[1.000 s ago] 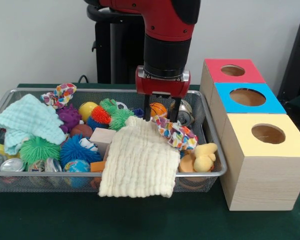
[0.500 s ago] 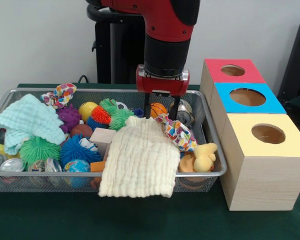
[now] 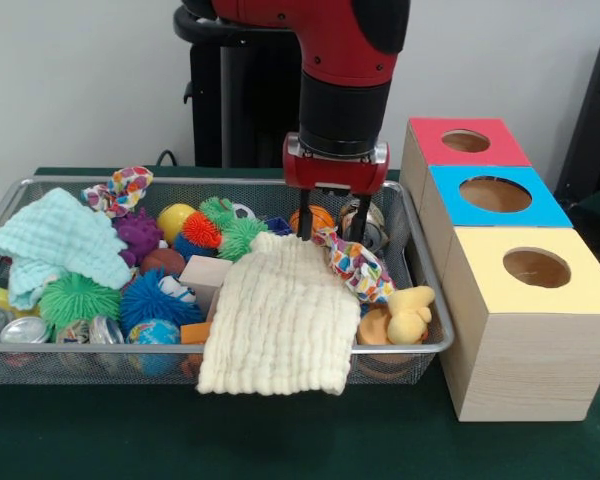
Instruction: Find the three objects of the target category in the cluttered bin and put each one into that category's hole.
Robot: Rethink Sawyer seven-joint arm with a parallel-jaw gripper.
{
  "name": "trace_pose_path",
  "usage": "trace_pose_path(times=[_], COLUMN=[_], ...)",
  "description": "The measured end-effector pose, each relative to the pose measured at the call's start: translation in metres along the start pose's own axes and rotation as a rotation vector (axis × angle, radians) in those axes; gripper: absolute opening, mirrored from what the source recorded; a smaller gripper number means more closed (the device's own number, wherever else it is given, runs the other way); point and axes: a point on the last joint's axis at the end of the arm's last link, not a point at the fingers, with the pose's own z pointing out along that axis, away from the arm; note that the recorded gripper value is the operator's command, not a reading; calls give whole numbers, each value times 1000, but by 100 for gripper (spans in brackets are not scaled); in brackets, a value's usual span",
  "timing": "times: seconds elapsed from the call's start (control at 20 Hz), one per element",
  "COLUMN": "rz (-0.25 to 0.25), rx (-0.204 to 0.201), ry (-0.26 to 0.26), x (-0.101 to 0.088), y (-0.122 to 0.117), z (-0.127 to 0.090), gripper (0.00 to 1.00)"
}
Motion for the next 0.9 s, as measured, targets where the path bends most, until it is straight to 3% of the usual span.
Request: trace_pose_path(times=[0.6,0.9], rz=[-6,-5], rx=[-1,2], ry=[13,-7], x=[9,11], y=[25,25], z=[14,22], gripper=[100,100])
